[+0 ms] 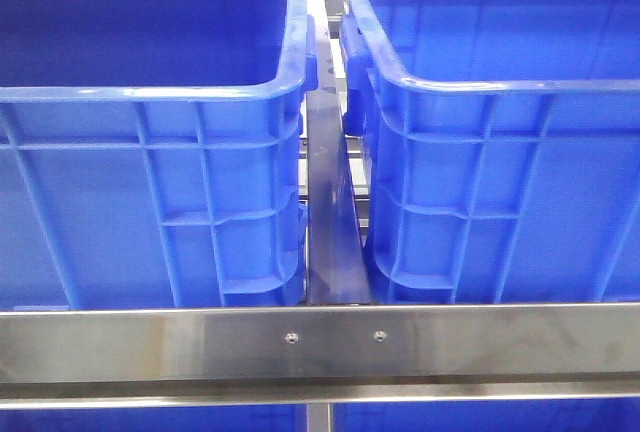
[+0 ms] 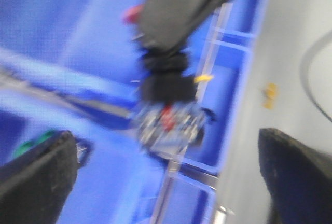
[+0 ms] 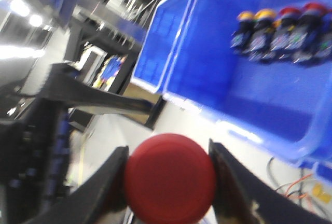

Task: Pick red and yellow buttons and place in box
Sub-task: 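Grasp the red button with the right gripper, then open the left gripper, then carry the red button with the right gripper over the empty bin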

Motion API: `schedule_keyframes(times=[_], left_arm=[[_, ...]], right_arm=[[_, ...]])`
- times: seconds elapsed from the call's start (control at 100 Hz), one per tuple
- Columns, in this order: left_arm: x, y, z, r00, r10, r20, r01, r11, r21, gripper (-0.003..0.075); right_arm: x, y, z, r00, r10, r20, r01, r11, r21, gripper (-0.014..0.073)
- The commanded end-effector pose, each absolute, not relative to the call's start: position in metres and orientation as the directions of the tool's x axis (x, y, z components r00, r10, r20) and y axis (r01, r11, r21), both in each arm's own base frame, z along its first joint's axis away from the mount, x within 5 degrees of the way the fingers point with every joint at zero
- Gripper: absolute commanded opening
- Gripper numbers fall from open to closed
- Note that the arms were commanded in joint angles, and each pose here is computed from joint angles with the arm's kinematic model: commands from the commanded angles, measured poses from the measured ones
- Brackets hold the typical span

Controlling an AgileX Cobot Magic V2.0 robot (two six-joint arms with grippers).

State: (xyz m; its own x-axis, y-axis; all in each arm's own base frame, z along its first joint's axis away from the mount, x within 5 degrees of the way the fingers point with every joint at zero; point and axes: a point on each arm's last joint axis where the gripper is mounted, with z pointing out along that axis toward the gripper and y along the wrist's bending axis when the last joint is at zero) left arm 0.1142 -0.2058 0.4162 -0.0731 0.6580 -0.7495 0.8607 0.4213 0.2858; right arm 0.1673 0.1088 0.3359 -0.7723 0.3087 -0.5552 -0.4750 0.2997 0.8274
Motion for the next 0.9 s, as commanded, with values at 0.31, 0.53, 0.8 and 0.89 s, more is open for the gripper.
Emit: schedule_keyframes(times=[0.31, 0.53, 0.8, 0.89], left_arm=[[0.123, -0.119, 0.46, -0.129, 0.405, -0.905, 0.618, 0.747, 0.247, 0.0642], [0.139, -0.079, 0.432, -0.227, 0.354, -0.907, 0.438, 0.869, 0.23, 0.0642], [0.138, -0.029, 0.393, -0.272, 0.206, -0.94, 0.179, 0.971, 0.161, 0.0642], [0.125, -0.015, 0.395, -0.221, 0.105, -0.97, 0.097, 0.992, 0.086, 0.0642]], right_arm=[[0.175, 0.104, 0.351, -0.708, 0.418, -0.569, -0.477, 0.312, 0.822, 0.0014], [0.176, 0.104, 0.352, -0.708, 0.426, -0.563, -0.474, 0.303, 0.826, 0.0014], [0.175, 0.104, 0.352, -0.71, 0.426, -0.561, -0.476, 0.297, 0.828, 0.0014], [0.175, 0.104, 0.352, -0.706, 0.423, -0.569, -0.482, 0.301, 0.823, 0.0014]])
